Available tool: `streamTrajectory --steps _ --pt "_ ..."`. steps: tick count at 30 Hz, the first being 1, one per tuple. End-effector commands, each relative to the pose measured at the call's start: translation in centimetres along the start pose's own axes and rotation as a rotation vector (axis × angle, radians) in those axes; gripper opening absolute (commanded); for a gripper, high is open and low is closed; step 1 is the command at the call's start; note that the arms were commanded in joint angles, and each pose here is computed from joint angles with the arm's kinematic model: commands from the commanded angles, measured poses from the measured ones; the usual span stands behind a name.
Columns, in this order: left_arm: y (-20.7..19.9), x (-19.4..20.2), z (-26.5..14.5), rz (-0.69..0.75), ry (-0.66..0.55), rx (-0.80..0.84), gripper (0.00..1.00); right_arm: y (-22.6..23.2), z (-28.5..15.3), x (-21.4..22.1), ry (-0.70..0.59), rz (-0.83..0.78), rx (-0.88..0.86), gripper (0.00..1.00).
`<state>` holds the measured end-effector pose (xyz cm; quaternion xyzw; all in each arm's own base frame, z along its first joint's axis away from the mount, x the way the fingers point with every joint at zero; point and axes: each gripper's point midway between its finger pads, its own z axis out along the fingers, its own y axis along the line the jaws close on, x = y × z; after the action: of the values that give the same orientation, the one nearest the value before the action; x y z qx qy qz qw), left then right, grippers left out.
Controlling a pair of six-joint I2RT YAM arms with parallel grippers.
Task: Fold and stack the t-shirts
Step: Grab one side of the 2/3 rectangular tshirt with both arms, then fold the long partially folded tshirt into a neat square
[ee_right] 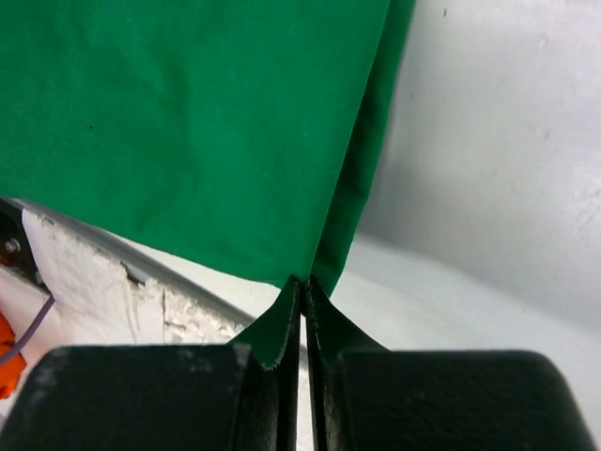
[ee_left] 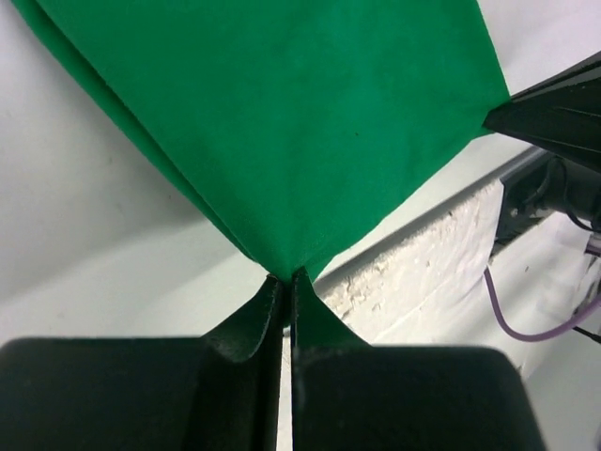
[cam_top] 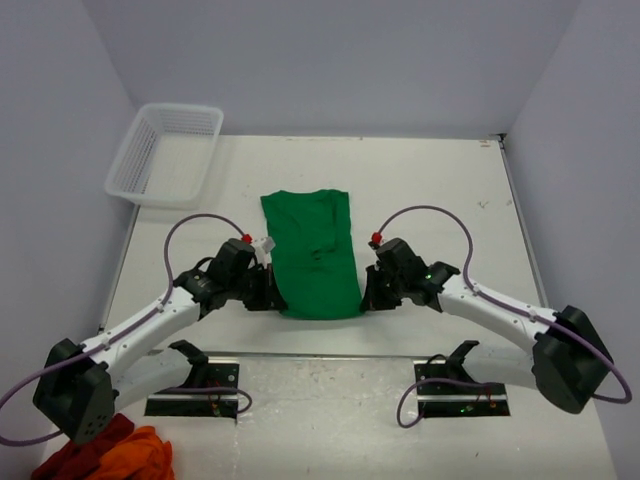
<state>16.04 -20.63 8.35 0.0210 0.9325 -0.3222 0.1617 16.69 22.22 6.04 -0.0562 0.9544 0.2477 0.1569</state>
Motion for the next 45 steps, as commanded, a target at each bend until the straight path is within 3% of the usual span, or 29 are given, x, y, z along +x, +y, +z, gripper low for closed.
streamTrajectory --steps 1,5,11,16,21,26,31,35,36,37,38,39,41,42,45 --pt "0.2 2.0 -0.9 -0.068 0.029 -0.002 0.00 -0.3 -1.7 1.0 -0.039 0.043 0.033 0.00" --pt "0.3 1.9 -2.2 -0.072 -0.012 -0.022 0.00 0.0 -3.3 1.5 -0.076 0.039 0.038 0.00" --pt "-1.1 -2.5 -3.7 -0.038 -0.110 -0.091 0.00 1.2 -5.2 -1.5 -0.147 -0.001 0.069 0.00" --pt "-3.3 -9.3 -4.9 0.018 -0.200 -0.110 0.00 3.1 -5.3 -7.0 -0.187 -0.060 0.106 0.00" --pt "-2.9 -15.4 -5.7 0.022 -0.252 -0.128 0.00 4.1 -5.3 -13.6 -0.225 -0.075 0.101 0.00" --pt "-2.0 -19.9 -3.9 0.008 -0.240 -0.173 0.00 4.0 -5.3 -19.6 -0.244 -0.074 0.084 0.00" --pt "0.1 -23.8 0.1 -0.015 -0.204 -0.238 0.00 3.0 -2.3 -23.9 -0.190 -0.060 0.067 0.00" --pt "1.4 -30.1 2.0 -0.003 -0.231 -0.293 0.08 0.4 0.5 -27.0 -0.123 -0.014 0.086 0.00" --pt "3.6 -30.8 4.1 -0.025 -0.197 -0.338 0.09 0.1 1.3 -27.5 -0.106 -0.017 0.083 0.00" --pt "4.2 -32.2 4.3 -0.003 -0.221 -0.361 0.19 -0.7 2.8 -28.9 -0.094 -0.031 0.079 0.08" --pt "5.4 -33.8 4.4 -0.007 -0.261 -0.394 0.21 -1.2 3.4 -29.5 -0.090 -0.036 0.089 0.16" --pt "7.0 -35.7 4.7 -0.026 -0.297 -0.409 0.24 -0.9 3.0 -31.7 -0.136 -0.060 0.084 0.33" --pt "8.9 -38.2 5.1 -0.031 -0.353 -0.392 0.25 -3.4 5.0 -32.1 -0.076 -0.044 0.121 0.47" --pt "9.1 -38.7 5.2 -0.027 -0.365 -0.388 0.30 -3.3 3.7 -34.3 -0.135 -0.047 0.144 0.50" --pt "9.3 -39.4 4.3 0.021 -0.386 -0.421 0.47 -5.0 2.6 -33.7 -0.130 -0.037 0.172 0.57"
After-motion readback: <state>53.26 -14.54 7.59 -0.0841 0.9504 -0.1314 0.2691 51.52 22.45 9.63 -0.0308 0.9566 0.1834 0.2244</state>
